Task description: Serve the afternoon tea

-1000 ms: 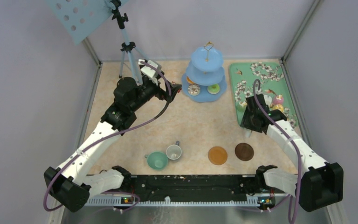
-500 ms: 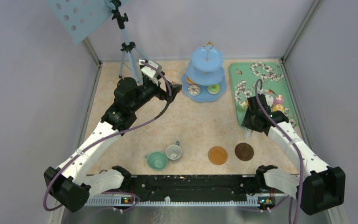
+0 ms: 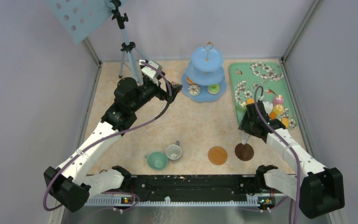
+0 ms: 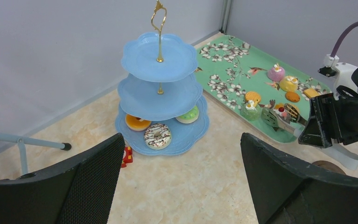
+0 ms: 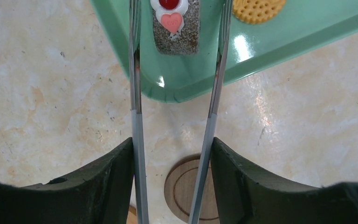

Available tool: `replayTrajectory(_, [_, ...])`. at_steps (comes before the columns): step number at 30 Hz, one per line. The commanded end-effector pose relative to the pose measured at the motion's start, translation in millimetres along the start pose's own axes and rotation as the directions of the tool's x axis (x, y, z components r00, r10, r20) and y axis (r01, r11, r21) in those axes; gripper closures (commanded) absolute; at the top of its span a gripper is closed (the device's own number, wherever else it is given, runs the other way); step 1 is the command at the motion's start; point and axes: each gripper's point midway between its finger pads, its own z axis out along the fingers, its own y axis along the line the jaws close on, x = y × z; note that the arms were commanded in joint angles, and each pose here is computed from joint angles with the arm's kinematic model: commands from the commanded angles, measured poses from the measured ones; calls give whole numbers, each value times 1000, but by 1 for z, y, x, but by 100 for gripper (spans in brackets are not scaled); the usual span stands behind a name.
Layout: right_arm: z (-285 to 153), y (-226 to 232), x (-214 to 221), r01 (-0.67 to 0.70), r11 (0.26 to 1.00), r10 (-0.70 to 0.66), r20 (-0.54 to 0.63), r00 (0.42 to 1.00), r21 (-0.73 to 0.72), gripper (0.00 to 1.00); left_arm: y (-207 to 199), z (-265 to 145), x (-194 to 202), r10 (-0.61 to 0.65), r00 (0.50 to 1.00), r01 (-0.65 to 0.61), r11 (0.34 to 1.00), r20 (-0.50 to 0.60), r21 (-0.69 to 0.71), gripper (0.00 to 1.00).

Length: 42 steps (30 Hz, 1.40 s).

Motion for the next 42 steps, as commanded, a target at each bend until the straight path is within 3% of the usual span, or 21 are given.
replayTrajectory(1, [-2,8,-19,-58,997,62,98,993,-48,44,-2,-4,-16,18,998,-18,1000,62,-3,1])
replayTrajectory(4, [0,7,-18,-49,998,53,94,994,-43,49,-1,-3,-15,17,998,-17,1000,60,-3,1])
replayTrajectory(10, [-8,6,-21,-46,998,50,99,994,-42,80,-2,-4,-15,20,998,-20,1000,61,-5,1])
replayTrajectory(16, [-22,3,-26,-52,998,57,105,993,-42,92,-2,-4,-16,21,998,-20,1000,61,-3,1])
replayTrajectory(21, [-41,10,-47,-24,997,36,157,987,-78,92,-2,-3,-15,21,998,-21,1000,59,-5,1])
replayTrajectory(31, [-79,91,-123,269,896,-136,358,924,-353,91,-2,-4,-16,23,998,-23,1000,61,-8,1])
replayTrajectory(36, [-82,146,-163,303,796,-95,386,918,-524,91,-1,-4,-15,27,998,-27,1000,60,-14,1])
replayTrajectory(42, [-51,175,-189,287,791,-104,343,933,-540,91,-1,-6,-16,28,998,-27,999,64,-24,1])
